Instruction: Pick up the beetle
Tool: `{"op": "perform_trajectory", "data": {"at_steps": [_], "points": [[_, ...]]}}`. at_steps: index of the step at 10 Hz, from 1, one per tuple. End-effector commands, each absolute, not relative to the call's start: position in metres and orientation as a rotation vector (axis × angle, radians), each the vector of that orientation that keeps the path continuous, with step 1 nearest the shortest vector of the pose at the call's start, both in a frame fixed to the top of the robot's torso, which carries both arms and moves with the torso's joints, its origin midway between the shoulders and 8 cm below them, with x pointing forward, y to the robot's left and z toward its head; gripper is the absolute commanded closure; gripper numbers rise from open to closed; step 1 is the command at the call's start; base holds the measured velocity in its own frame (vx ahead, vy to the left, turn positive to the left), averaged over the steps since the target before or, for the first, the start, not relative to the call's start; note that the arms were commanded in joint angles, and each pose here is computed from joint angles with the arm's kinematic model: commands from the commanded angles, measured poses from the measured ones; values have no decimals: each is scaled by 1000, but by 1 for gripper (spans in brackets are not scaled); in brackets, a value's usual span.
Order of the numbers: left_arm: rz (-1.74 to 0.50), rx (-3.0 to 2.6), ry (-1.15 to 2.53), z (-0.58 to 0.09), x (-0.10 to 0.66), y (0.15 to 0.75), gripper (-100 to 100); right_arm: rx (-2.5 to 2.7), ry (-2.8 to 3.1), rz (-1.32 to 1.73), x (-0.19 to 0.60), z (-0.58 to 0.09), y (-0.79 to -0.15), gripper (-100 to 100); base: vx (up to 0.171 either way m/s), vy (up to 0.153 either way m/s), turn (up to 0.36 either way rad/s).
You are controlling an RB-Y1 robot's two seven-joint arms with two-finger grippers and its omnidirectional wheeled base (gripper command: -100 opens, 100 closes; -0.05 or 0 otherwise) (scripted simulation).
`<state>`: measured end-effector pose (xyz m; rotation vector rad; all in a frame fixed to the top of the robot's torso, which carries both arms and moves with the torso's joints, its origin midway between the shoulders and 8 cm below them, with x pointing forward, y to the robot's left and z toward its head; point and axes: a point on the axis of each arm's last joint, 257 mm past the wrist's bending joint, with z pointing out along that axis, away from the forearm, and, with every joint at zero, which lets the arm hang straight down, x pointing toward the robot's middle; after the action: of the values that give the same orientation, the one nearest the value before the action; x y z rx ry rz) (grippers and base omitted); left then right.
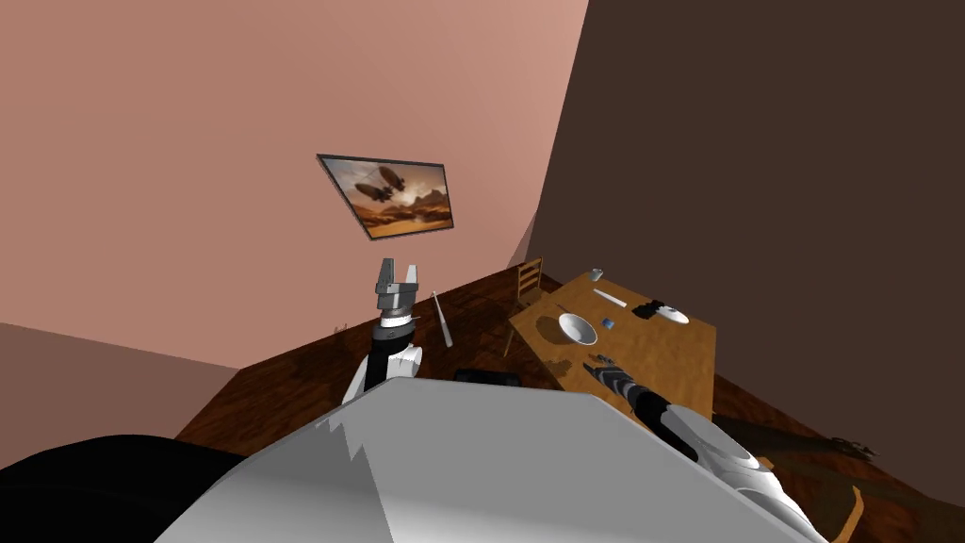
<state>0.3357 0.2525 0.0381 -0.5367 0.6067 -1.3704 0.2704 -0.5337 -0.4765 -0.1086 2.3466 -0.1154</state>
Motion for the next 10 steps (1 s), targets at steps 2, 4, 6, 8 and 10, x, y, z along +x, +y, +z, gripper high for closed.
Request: {"op": "perform_trajectory", "data": {"at_steps": [2, 4, 6, 8, 10], "points": [[-1371, -537, 607, 38, 336, 252, 0, -196, 2459, -214, 232, -491, -571, -100, 33, -4, 388], [-1370, -537, 607, 38, 336, 253, 0, -232, 2544, -279, 198, -502, -596, -100, 51, -8, 192], [-1370, -537, 607, 38, 336, 253, 0, -289, 2605, -331, 174, -506, -614, -100, 43, 1, 171], [-1370, -537, 607, 38, 336, 253, 0, -328, 2663, -375, 150, -509, -631, -100, 42, -5, 186], [-1370, -537, 607, 38, 336, 253, 0, -369, 2717, -414, 128, -511, -646, -100, 39, -7, 146]]}}
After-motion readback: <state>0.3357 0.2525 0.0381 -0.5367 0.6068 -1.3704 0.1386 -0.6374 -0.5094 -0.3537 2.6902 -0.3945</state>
